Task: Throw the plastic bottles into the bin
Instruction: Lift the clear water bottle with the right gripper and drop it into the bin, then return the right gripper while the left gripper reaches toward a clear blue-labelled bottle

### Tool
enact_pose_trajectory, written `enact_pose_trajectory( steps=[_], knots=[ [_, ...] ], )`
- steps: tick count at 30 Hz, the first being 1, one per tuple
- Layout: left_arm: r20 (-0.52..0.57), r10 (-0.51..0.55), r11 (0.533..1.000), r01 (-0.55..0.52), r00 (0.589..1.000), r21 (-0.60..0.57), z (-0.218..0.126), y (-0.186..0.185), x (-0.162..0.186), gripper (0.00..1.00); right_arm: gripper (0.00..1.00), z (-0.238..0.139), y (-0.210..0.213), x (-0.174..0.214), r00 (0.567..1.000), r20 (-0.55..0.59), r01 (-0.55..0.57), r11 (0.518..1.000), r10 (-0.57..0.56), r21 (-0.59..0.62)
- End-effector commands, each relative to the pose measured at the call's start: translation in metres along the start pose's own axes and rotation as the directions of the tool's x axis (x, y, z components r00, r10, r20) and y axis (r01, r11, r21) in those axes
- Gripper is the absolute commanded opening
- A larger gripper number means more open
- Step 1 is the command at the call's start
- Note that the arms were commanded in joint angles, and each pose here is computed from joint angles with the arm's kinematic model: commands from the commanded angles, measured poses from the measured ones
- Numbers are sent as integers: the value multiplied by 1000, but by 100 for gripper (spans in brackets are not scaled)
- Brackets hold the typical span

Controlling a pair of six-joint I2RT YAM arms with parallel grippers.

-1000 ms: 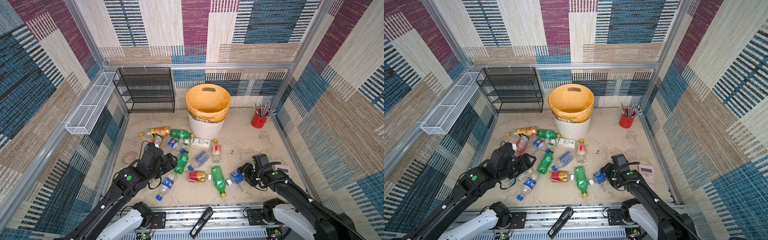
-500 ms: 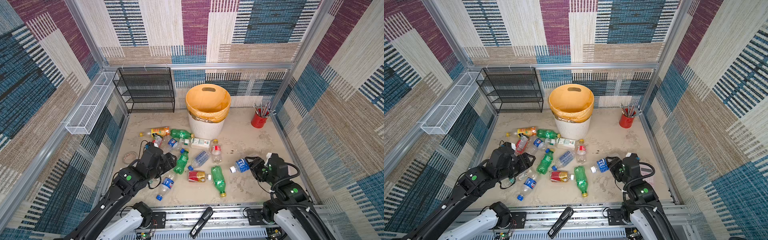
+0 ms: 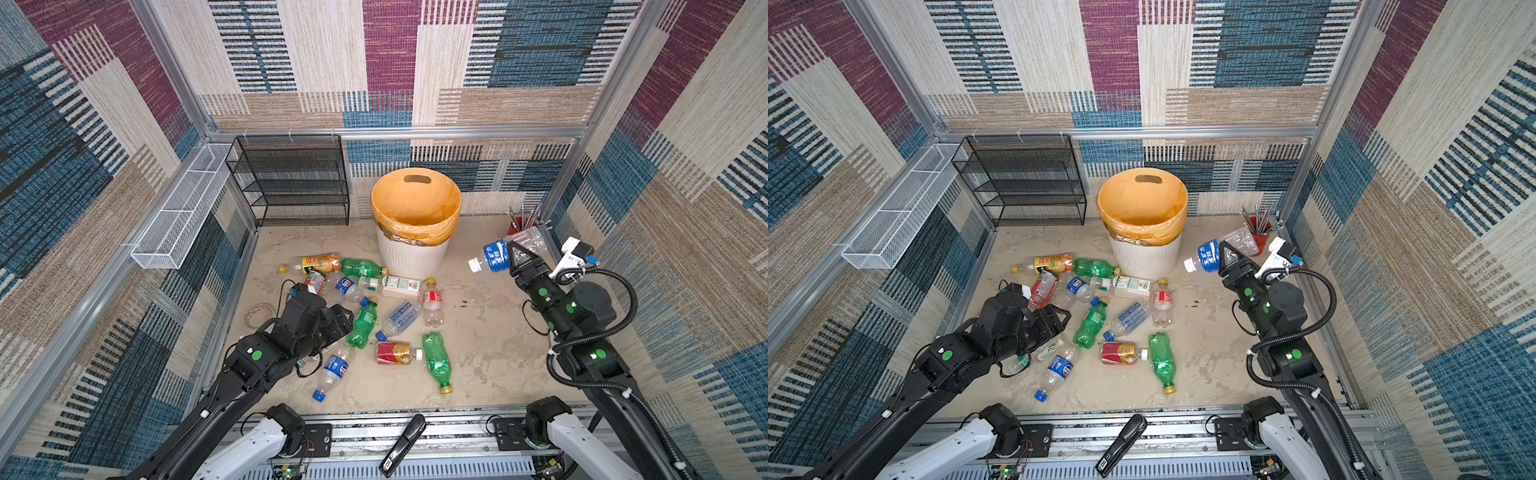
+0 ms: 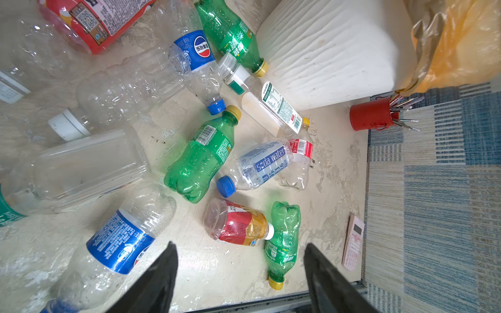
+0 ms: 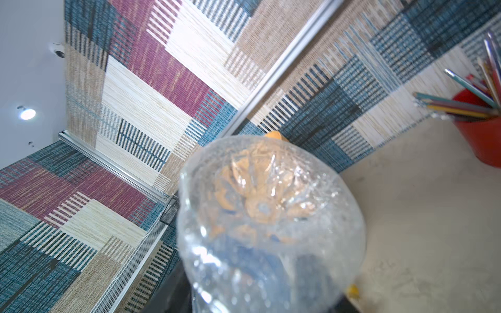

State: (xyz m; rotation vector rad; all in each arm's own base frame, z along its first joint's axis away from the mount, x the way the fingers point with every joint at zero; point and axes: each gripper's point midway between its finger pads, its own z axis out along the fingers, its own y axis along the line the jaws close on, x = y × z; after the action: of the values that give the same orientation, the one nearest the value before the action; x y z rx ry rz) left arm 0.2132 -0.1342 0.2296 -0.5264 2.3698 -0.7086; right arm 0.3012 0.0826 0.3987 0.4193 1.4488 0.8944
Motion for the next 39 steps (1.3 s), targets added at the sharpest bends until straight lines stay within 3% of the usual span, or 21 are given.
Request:
enact_pose_trajectory(
  steps=[1, 5, 7, 9, 13, 17, 20, 24, 27, 30, 33, 36, 39],
  knots=[
    [30, -6, 1000, 6, 1000, -3, -6, -1, -7, 75, 48, 22, 53, -46, 984, 156, 113, 982, -89, -152],
    [52, -9, 1000, 9, 999, 12, -9, -4, -11, 74, 52, 107, 91, -67, 985, 126, 142, 971, -119, -190],
    [57, -7, 1000, 6, 998, 14, -10, -6, -13, 74, 64, 164, 112, -69, 988, 43, 152, 967, -147, -205],
    [61, -7, 1000, 6, 998, 17, -10, -8, -15, 74, 80, 198, 130, -78, 986, 3, 165, 965, -168, -203],
    [70, 7, 1000, -8, 998, 18, -15, -12, -19, 75, 94, 187, 164, -120, 969, 131, 233, 947, -208, -223],
    [84, 12, 1000, -13, 996, 11, -16, -8, -20, 75, 96, 149, 180, -143, 952, 214, 268, 937, -221, -225],
    [81, 14, 1000, -14, 997, 8, -14, -6, -19, 75, 93, 123, 172, -141, 950, 204, 277, 941, -238, -193],
    [68, 8, 1000, -7, 998, -7, -8, 1, -15, 76, 87, 99, 116, -86, 977, 29, 213, 971, -211, -106],
    [50, -6, 1000, 7, 999, -17, -2, 6, -9, 76, 81, 73, 43, -8, 974, -195, 121, 993, -117, 6],
    [25, -18, 999, 19, 1000, -32, 3, 12, -2, 76, 77, 30, -33, 77, 913, -408, 49, 985, 23, 163],
    [0, -28, 998, 28, 1000, -64, 8, 22, 5, 76, 75, -19, -95, 146, 825, -543, 18, 953, 156, 302],
    [-27, -27, 995, 24, 999, -98, 11, 31, 11, 76, 74, -58, -133, 188, 756, -610, 22, 921, 239, 388],
    [-72, -13, 990, 3, 997, -139, 15, 40, 18, 76, 73, -79, -151, 210, 716, -640, 27, 905, 279, 424]
  ],
)
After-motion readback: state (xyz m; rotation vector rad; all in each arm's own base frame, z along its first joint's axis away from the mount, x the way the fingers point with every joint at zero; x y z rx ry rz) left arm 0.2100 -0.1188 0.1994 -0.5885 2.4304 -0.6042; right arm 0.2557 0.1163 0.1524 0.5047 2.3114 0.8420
